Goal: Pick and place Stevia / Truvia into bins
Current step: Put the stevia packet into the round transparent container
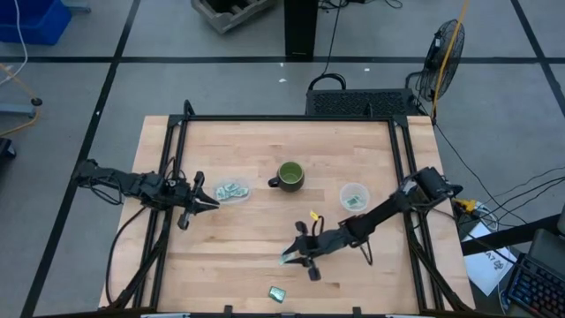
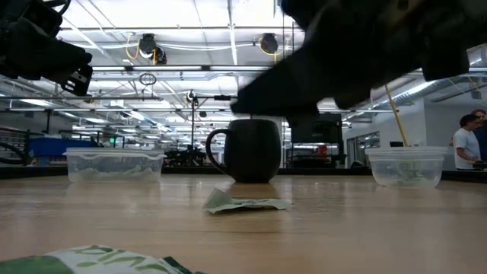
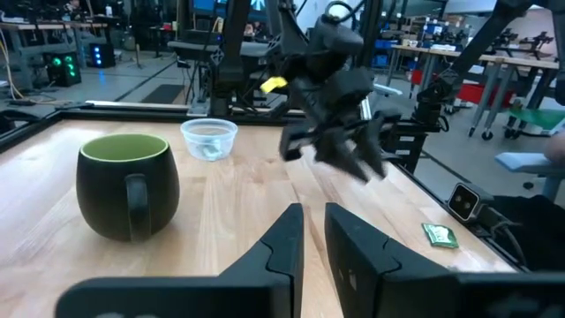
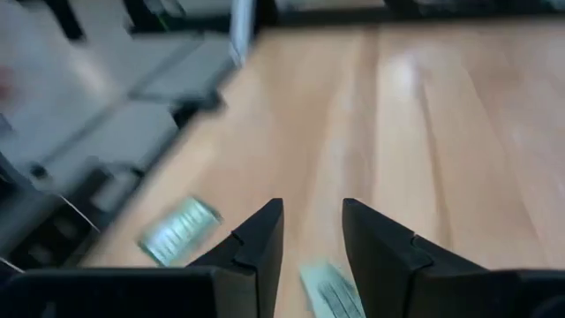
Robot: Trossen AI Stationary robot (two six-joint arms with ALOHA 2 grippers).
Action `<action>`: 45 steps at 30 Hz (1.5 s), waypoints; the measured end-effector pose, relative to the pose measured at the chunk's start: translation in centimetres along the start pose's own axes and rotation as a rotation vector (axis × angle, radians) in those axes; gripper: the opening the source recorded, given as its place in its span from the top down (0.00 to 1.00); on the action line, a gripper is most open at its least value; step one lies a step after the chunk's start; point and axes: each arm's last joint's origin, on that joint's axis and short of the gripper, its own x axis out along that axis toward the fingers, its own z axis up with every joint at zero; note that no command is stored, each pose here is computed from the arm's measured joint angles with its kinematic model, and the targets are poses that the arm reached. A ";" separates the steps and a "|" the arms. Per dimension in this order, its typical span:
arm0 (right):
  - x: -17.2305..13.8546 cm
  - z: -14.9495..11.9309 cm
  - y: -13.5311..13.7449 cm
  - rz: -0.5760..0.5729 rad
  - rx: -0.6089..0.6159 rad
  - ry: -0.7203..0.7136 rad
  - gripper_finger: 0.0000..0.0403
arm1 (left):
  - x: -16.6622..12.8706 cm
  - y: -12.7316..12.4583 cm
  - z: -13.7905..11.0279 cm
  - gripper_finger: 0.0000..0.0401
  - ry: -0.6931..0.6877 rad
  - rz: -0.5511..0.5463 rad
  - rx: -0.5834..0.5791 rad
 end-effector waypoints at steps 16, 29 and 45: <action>0.6 -1.1 0.1 -0.022 -0.080 0.146 0.59 | 0.0 0.0 0.0 0.86 0.000 0.000 -0.003; 1.9 -4.1 -0.8 -0.054 -0.066 0.207 0.53 | 0.0 0.0 0.0 0.86 -0.001 0.000 -0.002; 1.9 -4.2 -1.6 -0.119 -0.063 0.226 0.86 | 0.0 0.0 0.0 0.86 -0.001 0.000 -0.002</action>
